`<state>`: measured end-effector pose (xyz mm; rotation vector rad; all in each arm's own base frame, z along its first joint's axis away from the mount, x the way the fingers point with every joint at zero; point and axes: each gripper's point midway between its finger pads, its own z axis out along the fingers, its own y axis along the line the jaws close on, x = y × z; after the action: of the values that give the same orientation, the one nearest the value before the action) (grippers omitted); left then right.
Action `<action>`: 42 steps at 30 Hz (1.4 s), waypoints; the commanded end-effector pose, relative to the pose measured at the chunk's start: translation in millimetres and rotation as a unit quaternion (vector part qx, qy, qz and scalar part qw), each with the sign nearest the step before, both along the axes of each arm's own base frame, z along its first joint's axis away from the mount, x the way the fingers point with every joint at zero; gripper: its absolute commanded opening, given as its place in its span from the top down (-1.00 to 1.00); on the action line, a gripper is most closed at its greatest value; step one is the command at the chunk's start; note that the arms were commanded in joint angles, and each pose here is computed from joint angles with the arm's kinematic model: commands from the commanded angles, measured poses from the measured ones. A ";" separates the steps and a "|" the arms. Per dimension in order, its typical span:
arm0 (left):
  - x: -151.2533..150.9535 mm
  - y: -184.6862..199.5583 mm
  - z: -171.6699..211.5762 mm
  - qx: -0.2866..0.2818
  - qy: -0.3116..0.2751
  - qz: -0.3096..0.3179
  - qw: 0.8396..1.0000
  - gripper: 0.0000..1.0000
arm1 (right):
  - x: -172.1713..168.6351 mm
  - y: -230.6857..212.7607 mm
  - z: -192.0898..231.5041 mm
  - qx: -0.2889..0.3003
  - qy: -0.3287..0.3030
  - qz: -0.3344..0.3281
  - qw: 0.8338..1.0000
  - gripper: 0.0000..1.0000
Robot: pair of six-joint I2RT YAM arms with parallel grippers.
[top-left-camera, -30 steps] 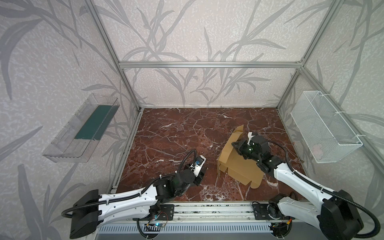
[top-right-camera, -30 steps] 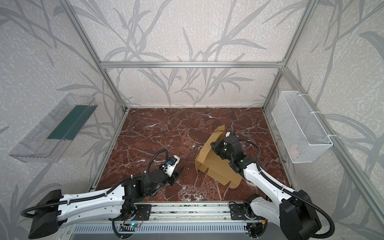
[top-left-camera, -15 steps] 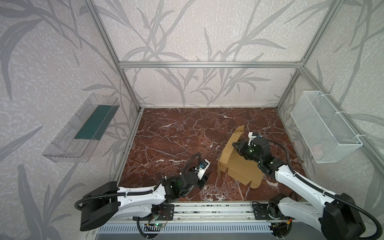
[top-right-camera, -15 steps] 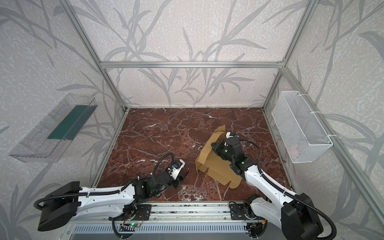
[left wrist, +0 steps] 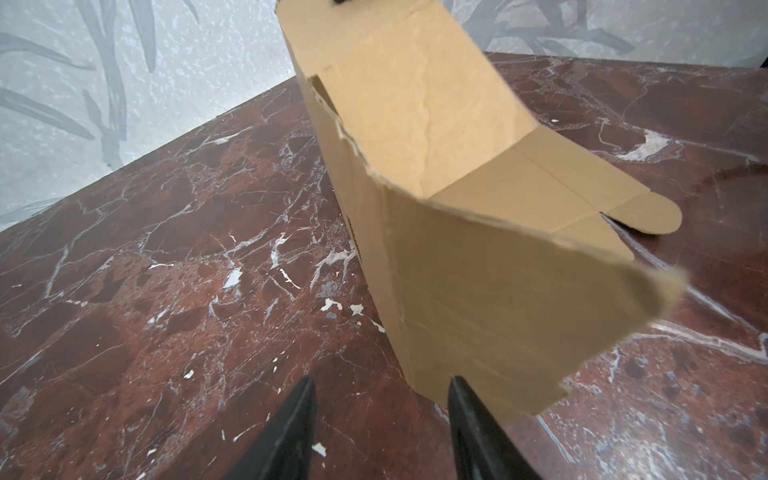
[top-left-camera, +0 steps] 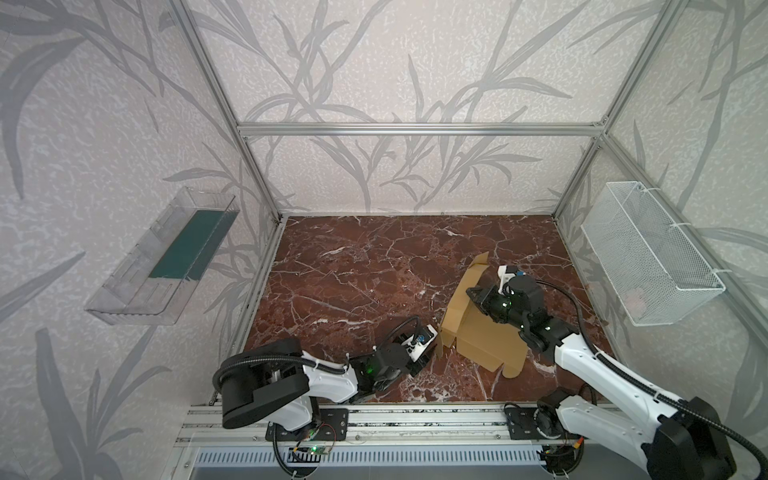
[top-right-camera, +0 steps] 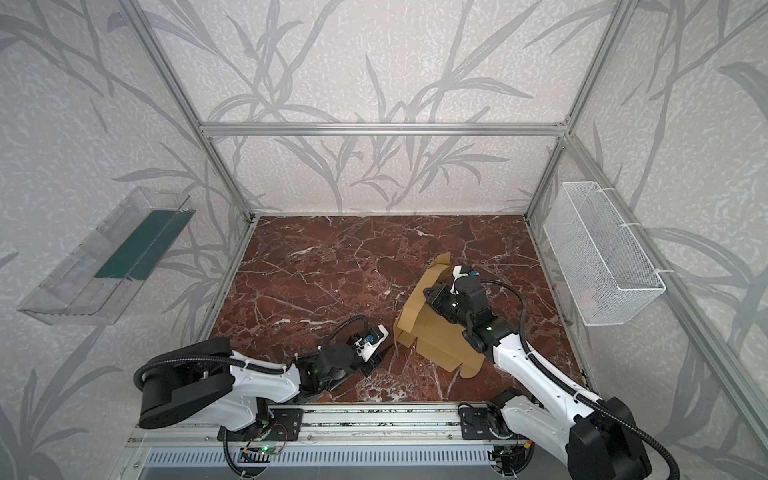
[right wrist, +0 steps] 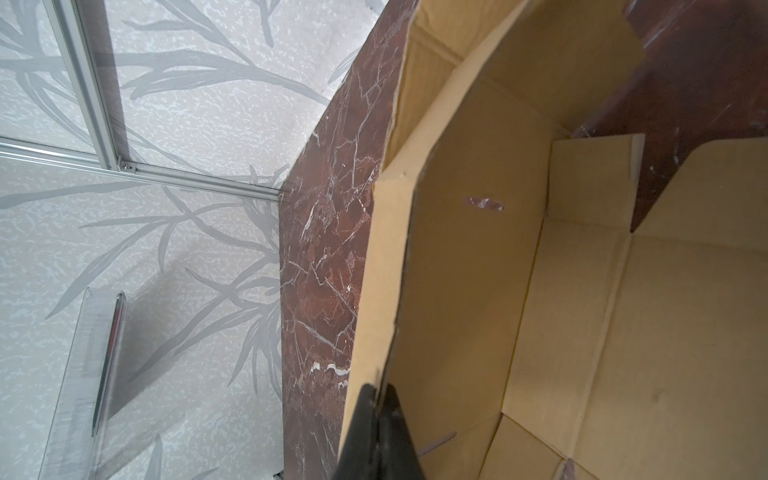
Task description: Fold the paper box
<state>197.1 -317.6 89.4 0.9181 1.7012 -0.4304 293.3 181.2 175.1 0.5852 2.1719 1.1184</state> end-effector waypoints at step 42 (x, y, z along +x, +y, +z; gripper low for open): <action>-2.6 -68.0 22.6 -0.110 0.044 -0.057 0.991 -0.22 | -6.8 8.8 16.6 -0.022 -0.007 -0.012 1.000 1.00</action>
<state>201.6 -375.0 96.3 0.8441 1.6648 -0.6536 279.7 190.6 179.0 0.5662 2.2007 1.0650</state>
